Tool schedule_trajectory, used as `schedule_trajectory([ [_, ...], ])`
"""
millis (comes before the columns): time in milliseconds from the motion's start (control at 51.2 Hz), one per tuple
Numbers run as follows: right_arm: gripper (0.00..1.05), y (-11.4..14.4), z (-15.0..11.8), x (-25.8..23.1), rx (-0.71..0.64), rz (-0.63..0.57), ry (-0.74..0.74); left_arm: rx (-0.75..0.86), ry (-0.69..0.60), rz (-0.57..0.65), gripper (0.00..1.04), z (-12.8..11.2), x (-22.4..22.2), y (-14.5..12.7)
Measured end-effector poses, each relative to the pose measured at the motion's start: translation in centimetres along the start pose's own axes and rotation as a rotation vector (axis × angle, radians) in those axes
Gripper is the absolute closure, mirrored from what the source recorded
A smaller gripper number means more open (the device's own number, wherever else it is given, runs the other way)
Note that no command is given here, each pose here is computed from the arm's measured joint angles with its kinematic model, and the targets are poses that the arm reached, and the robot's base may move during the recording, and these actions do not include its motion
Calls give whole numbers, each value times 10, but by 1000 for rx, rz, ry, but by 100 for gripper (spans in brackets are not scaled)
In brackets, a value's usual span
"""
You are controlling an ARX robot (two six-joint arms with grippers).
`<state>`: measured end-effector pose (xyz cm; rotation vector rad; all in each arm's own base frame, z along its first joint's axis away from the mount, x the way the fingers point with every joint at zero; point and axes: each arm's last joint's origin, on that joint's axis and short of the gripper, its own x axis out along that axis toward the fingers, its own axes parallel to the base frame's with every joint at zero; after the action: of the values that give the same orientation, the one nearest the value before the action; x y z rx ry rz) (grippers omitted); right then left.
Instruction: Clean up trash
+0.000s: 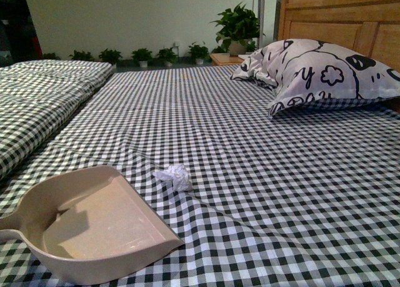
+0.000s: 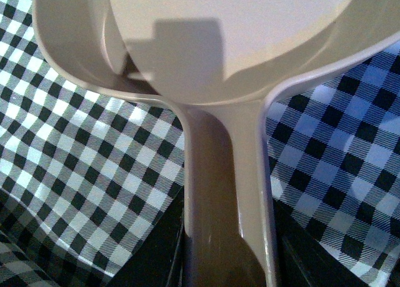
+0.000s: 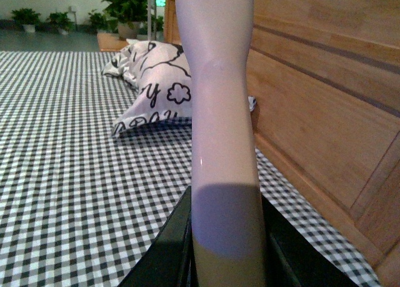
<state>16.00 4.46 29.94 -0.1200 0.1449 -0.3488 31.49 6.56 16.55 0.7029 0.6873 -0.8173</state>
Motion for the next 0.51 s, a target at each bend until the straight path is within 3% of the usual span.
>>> schedule_trajectory([
  [137,84,8,-4,13,-80,79,226,2,2,1,77,0,0,0],
  [507,84,41,4,78,-53,221,308,4,2,1,77,0,0,0],
])
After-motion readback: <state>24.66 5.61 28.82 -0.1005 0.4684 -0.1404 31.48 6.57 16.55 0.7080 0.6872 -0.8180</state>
